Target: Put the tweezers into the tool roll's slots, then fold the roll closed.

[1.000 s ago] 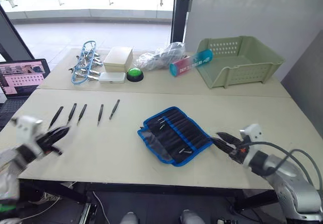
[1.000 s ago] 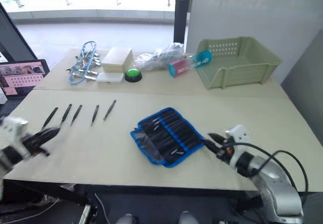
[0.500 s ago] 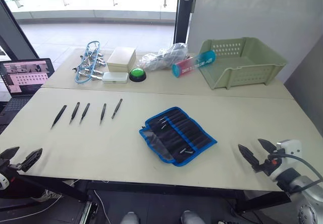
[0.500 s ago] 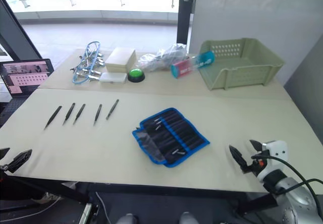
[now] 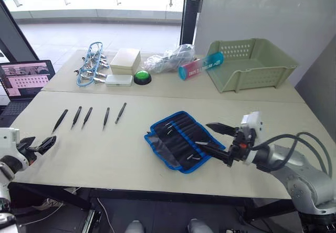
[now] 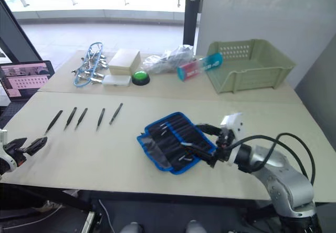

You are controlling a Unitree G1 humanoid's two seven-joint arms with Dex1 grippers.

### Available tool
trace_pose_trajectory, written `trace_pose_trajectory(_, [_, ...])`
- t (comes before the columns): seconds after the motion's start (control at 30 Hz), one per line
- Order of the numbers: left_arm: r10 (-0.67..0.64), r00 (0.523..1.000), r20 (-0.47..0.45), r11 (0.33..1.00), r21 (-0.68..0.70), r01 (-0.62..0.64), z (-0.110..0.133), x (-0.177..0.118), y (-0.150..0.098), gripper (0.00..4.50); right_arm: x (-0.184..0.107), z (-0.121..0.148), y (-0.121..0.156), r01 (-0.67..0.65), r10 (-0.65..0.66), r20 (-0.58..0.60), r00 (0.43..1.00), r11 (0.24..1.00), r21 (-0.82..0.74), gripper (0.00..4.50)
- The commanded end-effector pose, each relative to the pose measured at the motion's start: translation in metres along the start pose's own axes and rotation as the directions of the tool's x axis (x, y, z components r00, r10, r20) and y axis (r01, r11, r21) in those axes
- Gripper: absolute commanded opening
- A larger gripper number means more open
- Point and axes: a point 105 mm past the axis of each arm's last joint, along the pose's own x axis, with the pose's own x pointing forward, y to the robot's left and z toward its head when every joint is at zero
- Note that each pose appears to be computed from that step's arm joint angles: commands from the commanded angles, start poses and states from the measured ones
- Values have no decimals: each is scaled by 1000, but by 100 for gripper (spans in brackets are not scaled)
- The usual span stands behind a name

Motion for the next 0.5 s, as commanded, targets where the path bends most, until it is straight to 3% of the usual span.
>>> trace_pose_trajectory(0.03, [63, 998, 14, 998, 20, -63, 14, 7, 10, 446, 7, 11, 11, -66, 66, 5, 998, 997, -35, 450])
trace_pose_trajectory(0.13, [95, 995, -1, 995, 12, -95, 16, 22, 6, 446, 11, 15, 15, -84, 84, 4, 996, 995, -49, 450])
trace_pose_trajectory(0.47, [162, 976, -143, 986, 56, -155, -13, 49, -13, 446, 1, 18, 16, -30, 29, -23, 999, 998, -48, 450])
trace_pose_trajectory(0.5, [161, 975, -154, 986, 62, -153, -16, 50, -15, 388, -1, 18, 15, -20, 19, -26, 999, 999, -51, 450])
